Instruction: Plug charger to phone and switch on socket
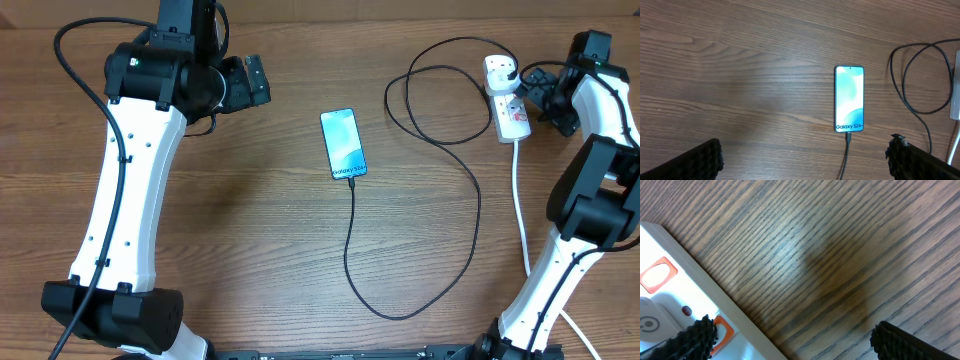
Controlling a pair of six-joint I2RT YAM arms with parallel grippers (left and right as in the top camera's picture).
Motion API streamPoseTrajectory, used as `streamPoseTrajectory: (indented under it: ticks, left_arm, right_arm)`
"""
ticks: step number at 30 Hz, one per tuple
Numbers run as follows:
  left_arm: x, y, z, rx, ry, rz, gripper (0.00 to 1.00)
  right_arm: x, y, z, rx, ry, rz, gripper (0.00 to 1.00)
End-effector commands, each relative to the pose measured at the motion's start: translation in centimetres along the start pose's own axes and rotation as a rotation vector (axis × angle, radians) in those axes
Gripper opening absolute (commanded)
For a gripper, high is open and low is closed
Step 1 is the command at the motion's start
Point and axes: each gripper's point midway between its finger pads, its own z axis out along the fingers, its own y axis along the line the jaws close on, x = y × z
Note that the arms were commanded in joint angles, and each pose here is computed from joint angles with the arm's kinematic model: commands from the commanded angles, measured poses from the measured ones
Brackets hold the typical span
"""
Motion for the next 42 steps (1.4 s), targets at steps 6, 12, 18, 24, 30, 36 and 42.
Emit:
streamPoseTrajectory:
  ticks: [6,12,18,24,30,36,42]
  left_arm:
    - [0.0,-0.5,-0.2,0.013,-0.002,-0.004,1.00]
    - [0.0,-0.5,-0.2,0.013,-0.002,-0.004,1.00]
    - [0.0,-0.5,-0.2,0.013,-0.002,-0.004,1.00]
    - [0.0,-0.5,-0.2,0.013,-0.002,-0.004,1.00]
    - [0.0,-0.5,-0.2,0.014,-0.004,-0.004,1.00]
    - [0.0,-0.5,-0.2,0.014,-0.004,-0.004,1.00]
    - [0.0,-0.5,-0.2,0.014,-0.005,-0.004,1.00]
  right_arm:
    - [1.7,1.3,0.7,-0.052,0.061,-0.047,1.00]
    - [2.4,1.7,1.3,-0.063,0.083,-0.074,1.00]
    - [3.5,1.6,2.8,-0.051,0.117,-0.084,1.00]
    - [3.9,1.5,3.4,-0.048,0.130,-0.109,1.00]
    - [4.1,1.6,3.4,-0.057,0.137,-0.109,1.00]
    - [4.5,2.2,3.3,-0.091,0.158,-0.126,1.00]
    - [5.1,2.6,3.2,-0.089,0.173,-0.139,1.00]
